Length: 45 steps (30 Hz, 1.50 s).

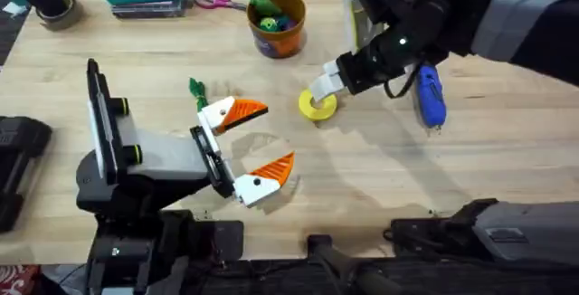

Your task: Pick up the gripper from the table and insert it into the empty holder that is missing its gripper. Then pick up a screw, insert it into the mounting hole, and use the screwdriver to tighten it. Finally, clean up the table by picking up the vegetable and placing it into the bucket.

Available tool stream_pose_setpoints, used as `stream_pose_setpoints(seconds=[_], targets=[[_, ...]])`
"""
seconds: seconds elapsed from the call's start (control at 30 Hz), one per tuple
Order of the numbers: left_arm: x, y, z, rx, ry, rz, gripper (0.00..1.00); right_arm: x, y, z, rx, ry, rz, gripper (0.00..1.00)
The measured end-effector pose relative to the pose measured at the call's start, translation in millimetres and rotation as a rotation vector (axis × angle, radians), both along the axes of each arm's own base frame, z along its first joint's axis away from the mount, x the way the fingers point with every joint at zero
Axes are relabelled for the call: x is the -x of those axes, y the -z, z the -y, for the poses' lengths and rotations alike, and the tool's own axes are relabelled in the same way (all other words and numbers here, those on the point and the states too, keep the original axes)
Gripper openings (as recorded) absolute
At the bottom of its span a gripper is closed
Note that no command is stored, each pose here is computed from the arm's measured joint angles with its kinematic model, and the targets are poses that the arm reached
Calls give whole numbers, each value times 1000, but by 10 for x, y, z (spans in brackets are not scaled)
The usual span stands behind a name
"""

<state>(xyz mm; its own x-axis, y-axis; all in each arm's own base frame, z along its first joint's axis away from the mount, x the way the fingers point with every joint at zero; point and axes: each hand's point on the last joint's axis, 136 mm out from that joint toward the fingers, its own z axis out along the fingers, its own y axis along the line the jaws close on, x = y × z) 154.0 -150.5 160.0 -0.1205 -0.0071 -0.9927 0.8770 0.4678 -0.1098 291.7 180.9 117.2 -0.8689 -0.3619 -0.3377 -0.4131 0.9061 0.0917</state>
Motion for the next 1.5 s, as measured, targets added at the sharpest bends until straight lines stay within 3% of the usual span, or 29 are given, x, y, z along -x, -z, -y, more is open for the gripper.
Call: stream_pose_setpoints(seconds=[0.23,0.63,0.93,1.2,1.5], targets=[[0,-1,0,0,0,0,942,-180,79,-100,-20,1,40,998],[0,0,0,0,0,0,942,-260,309,-146,-4,1,12,987],[0,0,0,0,0,0,942,-206,497,-182,25,-15,-35,911],[0,0,0,0,0,0,942,-221,567,-256,27,-37,-34,711],[0,0,0,0,0,0,942,-274,558,-291,17,-38,-16,666]])
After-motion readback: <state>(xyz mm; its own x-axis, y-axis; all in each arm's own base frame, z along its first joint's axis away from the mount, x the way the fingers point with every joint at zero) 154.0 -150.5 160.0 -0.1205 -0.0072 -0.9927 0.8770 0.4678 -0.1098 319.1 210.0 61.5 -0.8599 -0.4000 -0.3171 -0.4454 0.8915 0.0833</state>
